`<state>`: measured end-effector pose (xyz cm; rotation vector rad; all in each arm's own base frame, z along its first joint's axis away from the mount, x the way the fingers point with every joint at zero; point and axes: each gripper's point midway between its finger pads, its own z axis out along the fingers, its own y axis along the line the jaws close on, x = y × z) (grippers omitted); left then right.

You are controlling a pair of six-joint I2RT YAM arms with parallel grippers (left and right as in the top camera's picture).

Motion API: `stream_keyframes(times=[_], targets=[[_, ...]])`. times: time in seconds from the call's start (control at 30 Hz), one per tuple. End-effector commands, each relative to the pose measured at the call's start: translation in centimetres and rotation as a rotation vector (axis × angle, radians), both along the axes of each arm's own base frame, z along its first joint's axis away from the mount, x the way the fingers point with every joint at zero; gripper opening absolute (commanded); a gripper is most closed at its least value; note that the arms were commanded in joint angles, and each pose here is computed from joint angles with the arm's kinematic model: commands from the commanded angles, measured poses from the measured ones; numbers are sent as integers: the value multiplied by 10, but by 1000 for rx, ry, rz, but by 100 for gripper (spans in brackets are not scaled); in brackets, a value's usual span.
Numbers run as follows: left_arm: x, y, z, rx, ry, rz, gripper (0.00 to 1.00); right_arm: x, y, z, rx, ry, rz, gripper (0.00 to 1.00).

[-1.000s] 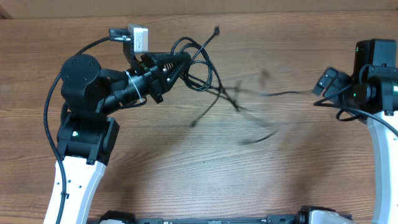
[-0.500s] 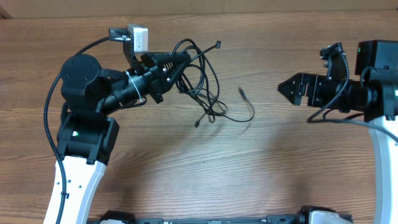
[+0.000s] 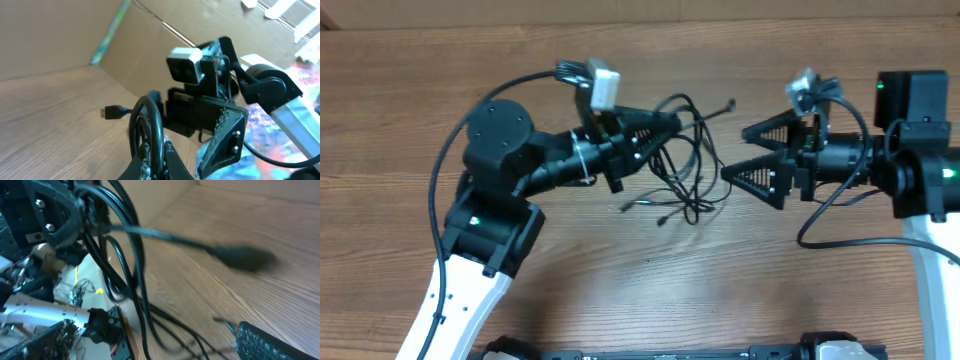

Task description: Untangle cables

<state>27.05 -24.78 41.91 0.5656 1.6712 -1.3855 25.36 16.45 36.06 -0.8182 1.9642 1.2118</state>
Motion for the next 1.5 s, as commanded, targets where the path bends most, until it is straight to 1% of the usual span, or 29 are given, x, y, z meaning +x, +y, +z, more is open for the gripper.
stream_keyframes(times=[0.0,0.23,0.27,0.33,0.37,0.43,0.5,0.53,0.57,0.6,0.63,0.67,0.7,0.73,0.77,0.8,0.9,0.97,1.0,1.03,1.07,1.17,1.3,1.4,1.47], targets=[[-12,-10,10,-13,-26,-46,4,-10,13,6,15,-41,63,100],[-19,-17,10,-13,-26,-68,4,-21,33,9,20,-77,145,99],[-19,-17,10,-13,-26,-68,4,-23,35,9,20,-78,155,98],[-20,-18,10,-13,-25,-71,4,-27,40,9,21,-79,175,93],[-21,-19,10,-13,-25,-75,4,-28,41,10,21,-82,183,87],[-22,-22,9,-11,-21,-85,4,-31,46,11,23,-92,200,63],[-19,-24,6,-7,-11,-77,4,-32,48,11,25,-99,212,36],[-16,-24,3,-3,-2,-71,4,-33,49,11,25,-98,214,17],[-15,-25,2,-1,1,-68,4,-33,49,11,25,-98,214,9],[-13,-25,0,1,5,-63,4,-33,49,11,25,-98,214,4],[-11,-25,-1,3,9,-58,4,-33,49,11,25,-98,214,4],[-10,-25,-2,3,10,-53,7,-33,49,11,24,-98,214,4],[-8,-25,-3,6,15,-43,20,-33,49,11,22,-98,212,4],[-7,-25,-3,7,18,-39,39,-32,48,10,18,-98,208,4],[-7,-25,-4,8,20,-40,82,-30,47,8,4,-98,195,4],[-7,-25,-6,13,30,-39,100,-29,47,8,1,-98,193,4],[0,-16,-17,37,83,-8,100,-29,47,8,2,-103,192,4],[17,5,-30,51,167,65,100,-22,45,4,-30,-97,155,4],[25,17,-37,48,236,107,100,-17,43,1,-49,-76,120,4],[28,24,-40,48,262,120,100,-14,42,0,-56,-68,104,4],[28,30,-40,45,271,110,100,-12,42,0,-57,-64,92,4],[22,39,-36,41,235,44,100,-8,43,5,-46,-82,84,4],[24,49,-35,33,235,42,100,-9,44,7,-36,-91,92,4],[23,47,-35,34,234,36,100,-12,46,10,-14,-88,115,4],[17,39,-35,46,206,3,100,-18,49,14,14,-91,147,4]])
